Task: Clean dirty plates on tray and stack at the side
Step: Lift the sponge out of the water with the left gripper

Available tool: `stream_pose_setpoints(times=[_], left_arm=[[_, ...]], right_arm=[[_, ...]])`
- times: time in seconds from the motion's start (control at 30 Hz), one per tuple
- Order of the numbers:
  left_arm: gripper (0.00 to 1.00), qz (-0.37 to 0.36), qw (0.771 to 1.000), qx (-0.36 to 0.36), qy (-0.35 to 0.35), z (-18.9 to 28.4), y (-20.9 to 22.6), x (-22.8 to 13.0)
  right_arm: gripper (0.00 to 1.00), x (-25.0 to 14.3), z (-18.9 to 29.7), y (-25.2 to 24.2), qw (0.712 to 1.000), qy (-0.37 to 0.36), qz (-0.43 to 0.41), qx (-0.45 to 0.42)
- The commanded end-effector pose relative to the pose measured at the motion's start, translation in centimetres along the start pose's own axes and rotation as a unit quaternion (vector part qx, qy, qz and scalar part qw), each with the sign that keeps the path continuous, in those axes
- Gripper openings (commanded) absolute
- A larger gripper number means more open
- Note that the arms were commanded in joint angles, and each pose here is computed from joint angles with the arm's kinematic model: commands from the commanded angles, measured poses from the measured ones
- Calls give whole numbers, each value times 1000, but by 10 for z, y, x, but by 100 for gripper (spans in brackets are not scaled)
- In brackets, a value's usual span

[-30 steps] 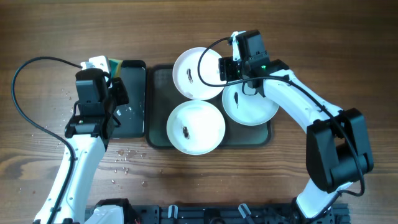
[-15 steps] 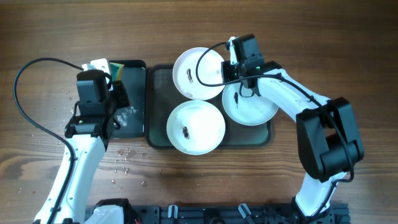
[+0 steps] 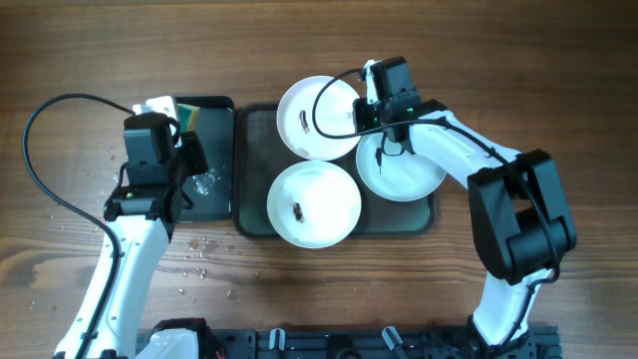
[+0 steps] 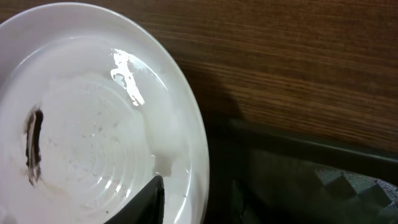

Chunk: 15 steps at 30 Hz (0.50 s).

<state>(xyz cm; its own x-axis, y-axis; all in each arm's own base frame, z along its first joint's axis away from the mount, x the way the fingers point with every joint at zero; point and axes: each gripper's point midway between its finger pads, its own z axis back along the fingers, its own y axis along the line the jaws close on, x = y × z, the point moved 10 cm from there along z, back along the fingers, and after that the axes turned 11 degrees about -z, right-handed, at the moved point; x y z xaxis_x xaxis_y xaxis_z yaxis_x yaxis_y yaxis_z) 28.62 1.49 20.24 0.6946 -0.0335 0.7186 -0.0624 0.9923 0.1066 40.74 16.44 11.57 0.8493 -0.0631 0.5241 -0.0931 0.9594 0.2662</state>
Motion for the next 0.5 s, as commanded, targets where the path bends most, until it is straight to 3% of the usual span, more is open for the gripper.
stream_pose_setpoints(times=[0.0,0.13,0.17,0.2,0.47], left_arm=[[4,-7,1000,-5,-15,4,-1,7],[4,-8,1000,-5,-13,4,-1,7],[4,-8,1000,-5,-12,4,-1,6],[4,-8,1000,-5,-12,4,-1,6],[4,-8,1000,-5,-7,4,-1,5]], right_arm=[[28,-8,-12,-2,1000,13,-9,4],[20,-12,-19,-4,999,18,-27,2],[16,-12,-20,-4,999,19,-28,1],[6,-12,-20,-4,999,19,-27,1],[4,-9,-11,2,999,23,-40,28]])
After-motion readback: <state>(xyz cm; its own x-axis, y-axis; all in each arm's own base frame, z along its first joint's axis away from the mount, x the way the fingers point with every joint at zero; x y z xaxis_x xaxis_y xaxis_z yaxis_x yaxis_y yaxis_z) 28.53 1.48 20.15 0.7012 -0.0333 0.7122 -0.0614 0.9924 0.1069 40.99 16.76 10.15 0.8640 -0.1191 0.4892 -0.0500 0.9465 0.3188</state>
